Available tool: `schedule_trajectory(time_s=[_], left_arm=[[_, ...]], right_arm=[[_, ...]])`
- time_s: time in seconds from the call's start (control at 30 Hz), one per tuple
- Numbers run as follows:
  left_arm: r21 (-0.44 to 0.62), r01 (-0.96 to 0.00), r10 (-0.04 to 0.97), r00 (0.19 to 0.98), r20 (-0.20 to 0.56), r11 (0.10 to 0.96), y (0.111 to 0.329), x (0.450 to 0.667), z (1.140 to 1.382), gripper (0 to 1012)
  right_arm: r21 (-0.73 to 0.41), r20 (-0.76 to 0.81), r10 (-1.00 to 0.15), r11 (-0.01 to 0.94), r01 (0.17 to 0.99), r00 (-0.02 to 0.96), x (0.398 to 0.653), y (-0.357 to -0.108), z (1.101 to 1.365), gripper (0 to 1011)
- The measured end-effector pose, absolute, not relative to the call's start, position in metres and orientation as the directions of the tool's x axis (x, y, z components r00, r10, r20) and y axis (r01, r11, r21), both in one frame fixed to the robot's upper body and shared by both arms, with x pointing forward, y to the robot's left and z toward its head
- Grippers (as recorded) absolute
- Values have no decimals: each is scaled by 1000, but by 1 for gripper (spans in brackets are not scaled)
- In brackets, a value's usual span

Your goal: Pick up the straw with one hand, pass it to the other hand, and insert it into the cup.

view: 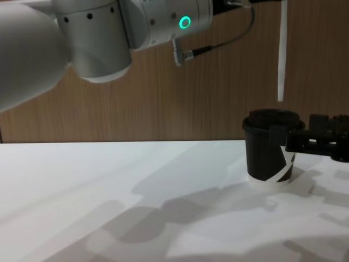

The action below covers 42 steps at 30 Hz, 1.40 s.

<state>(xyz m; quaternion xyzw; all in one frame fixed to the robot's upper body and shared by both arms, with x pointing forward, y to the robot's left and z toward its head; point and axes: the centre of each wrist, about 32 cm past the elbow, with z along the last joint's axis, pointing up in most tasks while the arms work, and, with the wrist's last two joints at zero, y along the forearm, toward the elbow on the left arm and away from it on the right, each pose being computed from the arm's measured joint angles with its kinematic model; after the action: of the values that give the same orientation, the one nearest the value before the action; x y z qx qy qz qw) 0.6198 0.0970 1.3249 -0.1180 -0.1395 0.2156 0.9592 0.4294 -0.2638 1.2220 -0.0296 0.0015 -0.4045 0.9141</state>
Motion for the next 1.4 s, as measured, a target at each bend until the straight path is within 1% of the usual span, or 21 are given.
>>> schedule_trajectory(time_s=[0.67, 1.4], left_arm=[[-276, -404, 468, 853, 229, 872, 81, 626, 1315, 10], [-262, -430, 486, 848, 212, 864, 75, 628, 1303, 10]], right_arm=[[-55, 21, -740, 671, 739, 673, 429, -264, 1222, 1001], [-55, 21, -740, 671, 739, 673, 429, -264, 1222, 1001]])
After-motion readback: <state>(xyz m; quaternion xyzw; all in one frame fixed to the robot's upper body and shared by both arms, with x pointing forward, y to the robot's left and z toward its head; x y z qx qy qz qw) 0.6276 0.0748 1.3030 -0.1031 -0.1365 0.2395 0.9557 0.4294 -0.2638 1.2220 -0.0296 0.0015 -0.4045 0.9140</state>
